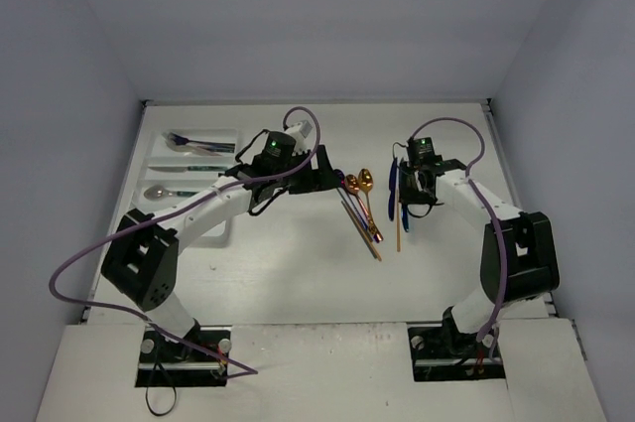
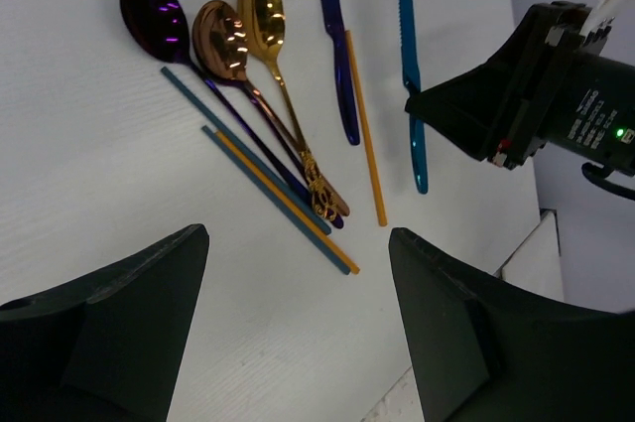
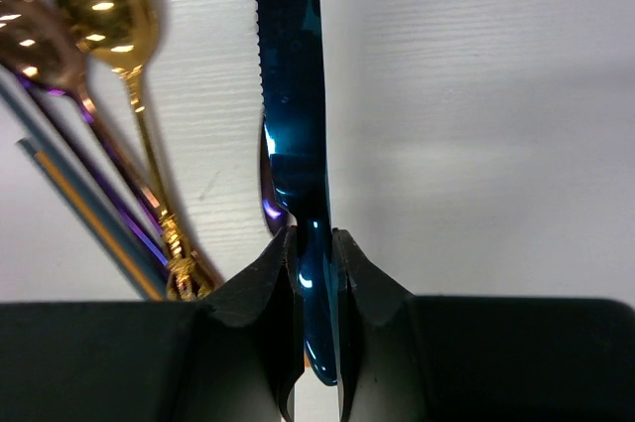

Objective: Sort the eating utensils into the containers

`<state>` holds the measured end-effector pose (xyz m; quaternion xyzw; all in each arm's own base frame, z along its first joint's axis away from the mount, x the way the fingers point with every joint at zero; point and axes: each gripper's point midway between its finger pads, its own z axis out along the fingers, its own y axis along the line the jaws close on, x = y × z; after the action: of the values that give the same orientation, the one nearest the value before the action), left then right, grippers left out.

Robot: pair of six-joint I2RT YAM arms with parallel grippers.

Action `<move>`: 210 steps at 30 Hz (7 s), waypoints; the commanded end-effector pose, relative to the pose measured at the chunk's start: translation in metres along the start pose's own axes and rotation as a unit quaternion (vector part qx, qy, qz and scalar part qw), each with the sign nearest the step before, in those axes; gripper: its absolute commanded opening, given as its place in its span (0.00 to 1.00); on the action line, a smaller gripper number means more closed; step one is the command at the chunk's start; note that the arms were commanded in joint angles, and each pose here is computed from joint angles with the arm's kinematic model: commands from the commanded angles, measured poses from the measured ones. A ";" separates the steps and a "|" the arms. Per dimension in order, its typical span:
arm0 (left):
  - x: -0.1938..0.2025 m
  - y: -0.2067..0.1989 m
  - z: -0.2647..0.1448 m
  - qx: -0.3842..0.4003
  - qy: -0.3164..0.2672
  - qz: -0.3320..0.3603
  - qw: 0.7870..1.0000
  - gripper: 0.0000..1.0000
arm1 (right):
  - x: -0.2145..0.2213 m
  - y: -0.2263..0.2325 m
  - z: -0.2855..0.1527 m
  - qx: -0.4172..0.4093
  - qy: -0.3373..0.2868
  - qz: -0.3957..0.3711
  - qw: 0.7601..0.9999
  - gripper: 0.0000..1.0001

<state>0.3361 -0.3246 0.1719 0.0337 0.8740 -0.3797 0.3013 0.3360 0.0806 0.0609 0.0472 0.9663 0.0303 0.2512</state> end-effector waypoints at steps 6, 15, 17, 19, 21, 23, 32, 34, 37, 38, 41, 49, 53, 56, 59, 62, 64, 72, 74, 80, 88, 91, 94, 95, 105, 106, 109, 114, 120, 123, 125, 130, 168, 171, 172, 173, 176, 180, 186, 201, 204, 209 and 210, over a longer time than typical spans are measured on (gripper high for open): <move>-0.068 -0.069 0.015 0.124 -0.089 0.003 0.988 0.70 | -0.032 0.074 -0.068 -0.164 -0.064 -0.067 0.982 0.00; -0.085 -0.081 0.042 0.142 -0.089 -0.016 0.986 0.66 | -0.026 0.120 -0.094 -0.233 -0.068 -0.111 0.964 0.00; -0.087 -0.084 0.045 0.150 -0.088 -0.022 0.984 0.64 | -0.024 0.127 -0.096 -0.239 -0.068 -0.119 0.961 0.00; -0.087 -0.085 0.048 0.152 -0.088 -0.025 0.984 0.61 | -0.023 0.130 -0.097 -0.242 -0.068 -0.123 0.960 0.00; -0.086 -0.084 0.051 0.148 -0.088 -0.027 0.985 0.56 | -0.023 0.133 -0.099 -0.245 -0.068 -0.122 0.959 0.00; -0.084 -0.080 0.053 0.144 -0.086 -0.033 0.985 0.46 | -0.023 0.136 -0.101 -0.249 -0.069 -0.122 0.958 0.00; -0.084 -0.076 0.054 0.137 -0.088 -0.044 0.986 0.00 | -0.024 0.139 -0.099 -0.248 -0.068 -0.125 0.958 0.00; -0.085 -0.074 0.053 0.136 -0.088 -0.051 0.985 0.00 | -0.025 0.139 -0.098 -0.245 -0.069 -0.122 0.959 0.11; -0.096 -0.063 0.048 0.130 -0.102 -0.064 0.984 0.00 | -0.028 0.137 -0.097 -0.237 -0.070 -0.113 0.962 0.48; -0.100 -0.056 0.045 0.125 -0.109 -0.069 0.984 0.00 | -0.029 0.137 -0.097 -0.235 -0.071 -0.110 0.963 0.56; -0.120 -0.023 0.030 0.102 -0.135 -0.091 0.981 0.00 | -0.034 0.135 -0.098 -0.226 -0.078 -0.102 0.966 0.64; -0.198 0.109 -0.074 0.020 -0.268 -0.166 0.949 0.00 | -0.036 0.130 -0.099 -0.220 -0.083 -0.096 0.967 0.66; -0.228 0.179 -0.149 -0.034 -0.350 -0.191 0.916 0.00 | -0.031 0.124 -0.095 -0.213 -0.078 -0.099 0.969 0.66; -0.244 0.225 -0.195 -0.060 -0.396 -0.209 0.892 0.00 | -0.028 0.119 -0.091 -0.209 -0.074 -0.100 0.970 0.66; -0.254 0.256 -0.225 -0.077 -0.429 -0.217 0.873 0.00 | -0.025 0.114 -0.087 -0.206 -0.069 -0.095 0.971 0.67; -0.259 0.286 -0.244 -0.099 -0.448 -0.221 0.861 0.00 | -0.025 0.109 -0.086 -0.205 -0.067 -0.092 0.972 0.67; -0.261 0.298 -0.245 -0.106 -0.450 -0.222 0.859 0.00 | -0.024 0.106 -0.084 -0.203 -0.064 -0.090 0.973 0.67; -0.252 0.339 -0.222 -0.121 -0.446 -0.243 0.853 0.00 | -0.021 0.097 -0.079 -0.200 -0.058 -0.083 0.975 0.66; -0.246 0.346 -0.214 -0.124 -0.439 -0.247 0.855 0.00 | -0.018 0.096 -0.078 -0.199 -0.055 -0.082 0.975 0.66; -0.228 0.360 -0.192 -0.127 -0.417 -0.250 0.865 0.05 | -0.013 0.094 -0.076 -0.199 -0.049 -0.081 0.975 0.67; -0.199 0.367 -0.200 -0.201 -0.383 -0.207 0.877 0.45 | -0.006 0.091 -0.075 -0.199 -0.043 -0.078 0.976 0.67; -0.190 0.371 -0.210 -0.247 -0.364 -0.184 0.879 0.51 | -0.005 0.091 -0.075 -0.198 -0.043 -0.079 0.976 0.67; -0.186 0.373 -0.225 -0.296 -0.348 -0.157 0.875 0.60 | -0.008 0.085 -0.073 -0.181 -0.050 -0.079 0.979 0.67; -0.184 0.374 -0.230 -0.312 -0.339 -0.153 0.874 0.61 | -0.009 0.083 -0.072 -0.175 -0.053 -0.077 0.980 0.67; -0.165 0.365 -0.272 -0.459 -0.254 -0.092 0.846 0.66 | -0.024 0.054 -0.051 -0.066 -0.069 -0.015 0.995 0.64; -0.164 0.359 -0.275 -0.465 -0.251 -0.087 0.844 0.66 | -0.026 0.052 -0.048 -0.056 -0.070 -0.009 0.996 0.62; -0.165 0.325 -0.277 -0.460 -0.252 -0.066 0.849 0.66 | -0.033 0.043 -0.035 -0.015 -0.072 0.010 0.997 0.58; -0.158 0.249 -0.243 -0.393 -0.244 -0.028 0.886 0.66 | -0.037 0.032 -0.010 0.036 -0.063 0.040 0.997 0.49; -0.126 0.180 -0.194 -0.320 -0.204 0.007 0.925 0.66 | -0.034 0.029 0.019 0.056 -0.033 0.051 0.997 0.43; -0.107 0.153 -0.175 -0.281 -0.178 0.016 0.943 0.66 | -0.029 0.029 0.032 0.059 -0.018 0.057 0.996 0.41; -0.098 0.143 -0.168 -0.270 -0.169 0.019 0.948 0.66 | -0.027 0.029 0.038 0.060 -0.012 0.061 0.996 0.40; -0.090 0.133 -0.160 -0.257 -0.160 0.020 0.953 0.66 | -0.025 0.029 0.051 0.060 -0.003 0.066 0.996 0.37; -0.081 0.024 -0.080 -0.081 -0.103 0.045 0.990 0.66 | -0.060 0.037 -0.001 -0.003 -0.075 -0.001 0.997 0.00; -0.084 0.008 -0.069 -0.038 -0.104 0.031 0.993 0.66 | -0.064 0.049 -0.024 -0.047 -0.092 -0.022 0.994 0.00; -0.086 0.003 -0.066 -0.024 -0.105 0.027 0.994 0.66 | -0.064 0.055 -0.031 -0.065 -0.096 -0.035 0.993 0.00; -0.089 -0.003 -0.061 -0.008 -0.108 0.022 0.994 0.66 | -0.064 0.063 -0.041 -0.088 -0.101 -0.048 0.990 0.00; -0.097 -0.027 -0.052 0.047 -0.119 0.013 0.992 0.66 | -0.064 0.087 -0.070 -0.156 -0.118 -0.084 0.977 0.00; -0.104 -0.052 -0.041 0.098 -0.122 0.012 0.988 0.66 | -0.060 0.108 -0.097 -0.221 -0.128 -0.120 0.959 0.00; -0.114 -0.081 -0.027 0.138 -0.125 0.014 0.982 0.66 | -0.050 0.130 -0.122 -0.286 -0.130 -0.149 0.938 0.00; -0.112 -0.092 0.008 0.143 -0.106 -0.013 0.984 0.46 | -0.040 0.148 -0.141 -0.322 -0.133 -0.169 0.922 0.00; -0.111 -0.092 0.008 0.143 -0.106 -0.016 0.984 0.23 | -0.040 0.148 -0.141 -0.322 -0.133 -0.168 0.922 0.00; -0.112 -0.094 0.006 0.146 -0.108 -0.027 0.983 0.00 | -0.039 0.146 -0.137 -0.316 -0.131 -0.166 0.925 0.01; -0.113 -0.094 0.005 0.148 -0.110 -0.032 0.982 0.00 | -0.040 0.146 -0.137 -0.314 -0.131 -0.166 0.926 0.05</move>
<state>0.3977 -0.3765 0.2366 0.0018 0.8143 -0.4837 0.3210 0.3111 0.2114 0.1838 -0.1783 0.8838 0.2699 0.3379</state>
